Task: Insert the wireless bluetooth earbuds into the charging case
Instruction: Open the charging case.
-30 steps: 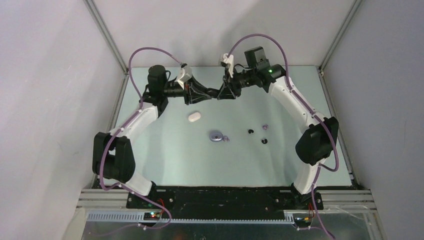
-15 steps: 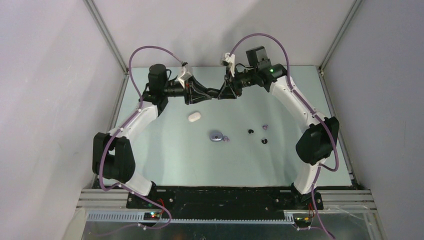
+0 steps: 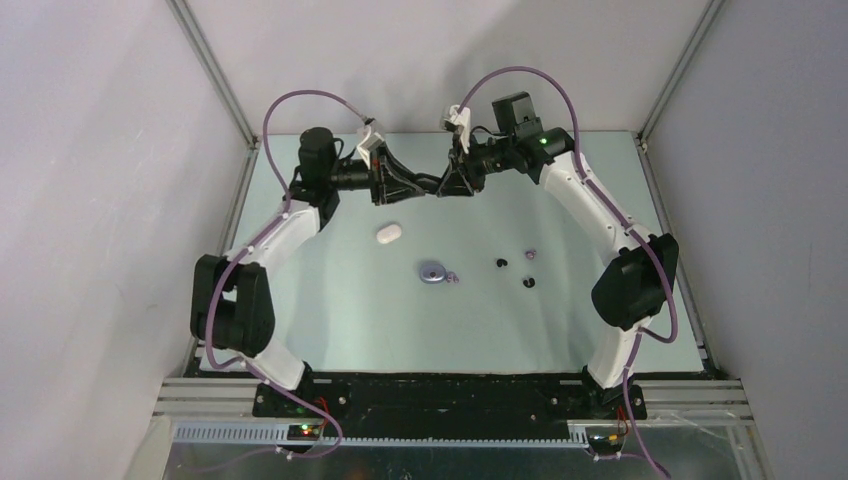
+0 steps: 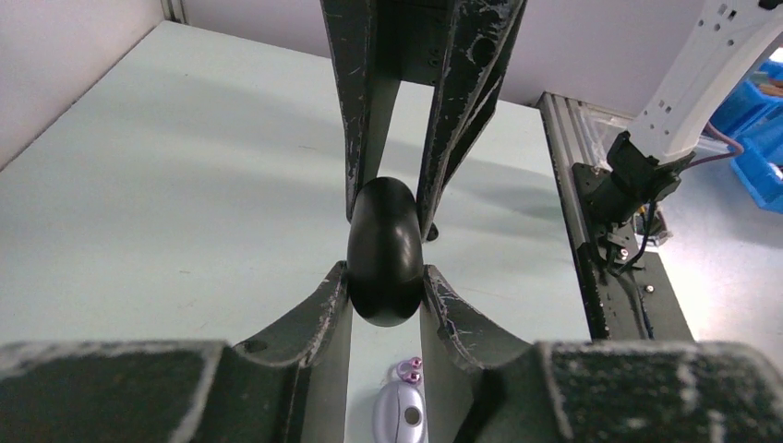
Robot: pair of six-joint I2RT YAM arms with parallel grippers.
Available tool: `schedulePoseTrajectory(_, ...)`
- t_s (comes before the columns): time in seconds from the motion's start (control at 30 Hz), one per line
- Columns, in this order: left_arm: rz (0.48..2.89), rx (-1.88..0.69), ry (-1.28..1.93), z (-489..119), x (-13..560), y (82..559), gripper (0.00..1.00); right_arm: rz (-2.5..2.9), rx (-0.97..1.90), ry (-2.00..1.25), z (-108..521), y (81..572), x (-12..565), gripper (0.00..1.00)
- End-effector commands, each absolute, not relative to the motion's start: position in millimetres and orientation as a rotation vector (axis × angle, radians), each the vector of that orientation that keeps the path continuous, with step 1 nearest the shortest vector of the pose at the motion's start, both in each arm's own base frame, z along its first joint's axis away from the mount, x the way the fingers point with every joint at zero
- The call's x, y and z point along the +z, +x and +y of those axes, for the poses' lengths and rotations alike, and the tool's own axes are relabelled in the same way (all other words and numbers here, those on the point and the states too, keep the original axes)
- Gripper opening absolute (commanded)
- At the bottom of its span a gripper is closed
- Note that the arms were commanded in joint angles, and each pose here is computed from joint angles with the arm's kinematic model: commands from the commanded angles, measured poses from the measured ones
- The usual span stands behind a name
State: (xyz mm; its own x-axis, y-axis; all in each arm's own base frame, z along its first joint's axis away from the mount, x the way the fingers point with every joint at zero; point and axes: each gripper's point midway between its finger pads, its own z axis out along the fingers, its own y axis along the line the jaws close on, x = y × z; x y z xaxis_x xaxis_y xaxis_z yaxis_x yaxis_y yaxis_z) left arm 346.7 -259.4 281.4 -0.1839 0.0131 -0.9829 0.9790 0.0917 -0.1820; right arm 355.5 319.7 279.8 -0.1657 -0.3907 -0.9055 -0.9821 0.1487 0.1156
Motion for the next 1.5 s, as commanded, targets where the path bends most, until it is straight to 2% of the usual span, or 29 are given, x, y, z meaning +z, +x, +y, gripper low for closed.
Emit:
schedulePoseTrajectory(0.0, 1.352, -1.299, 1.050, -264.6, 301.0, 347.4, 0.00, 1.564, 0.950, -1.347, 326.4, 352.1, 310.8, 0.39)
schedulePoseTrajectory(0.07, 1.325, -1.302, 1.071, -264.6, 301.4, 343.8, 0.00, 1.573, 0.942, -1.326, 326.5, 355.4, 312.5, 0.45)
schedulePoseTrajectory(0.27, 1.231, -1.285, 1.129, -264.7, 306.7, 337.0, 0.00, 1.621, 0.966, -1.232, 324.0, 369.0, 317.0, 0.49)
schedulePoseTrajectory(0.67, 1.194, -1.275, 1.165, -264.4, 302.4, 334.2, 0.00, 1.651, 1.144, -1.099, 313.2, 377.1, 333.2, 0.52)
schedulePoseTrajectory(1.2, 1.194, -1.276, 1.166, -265.2, 302.3, 336.9, 0.00, 1.676, 1.165, -0.960, 302.6, 402.6, 342.1, 0.53)
schedulePoseTrajectory(1.47, 1.259, -1.309, 1.092, -263.1, 297.5, 346.0, 0.00, 1.605, 1.184, -1.005, 299.0, 385.9, 365.0, 0.55)
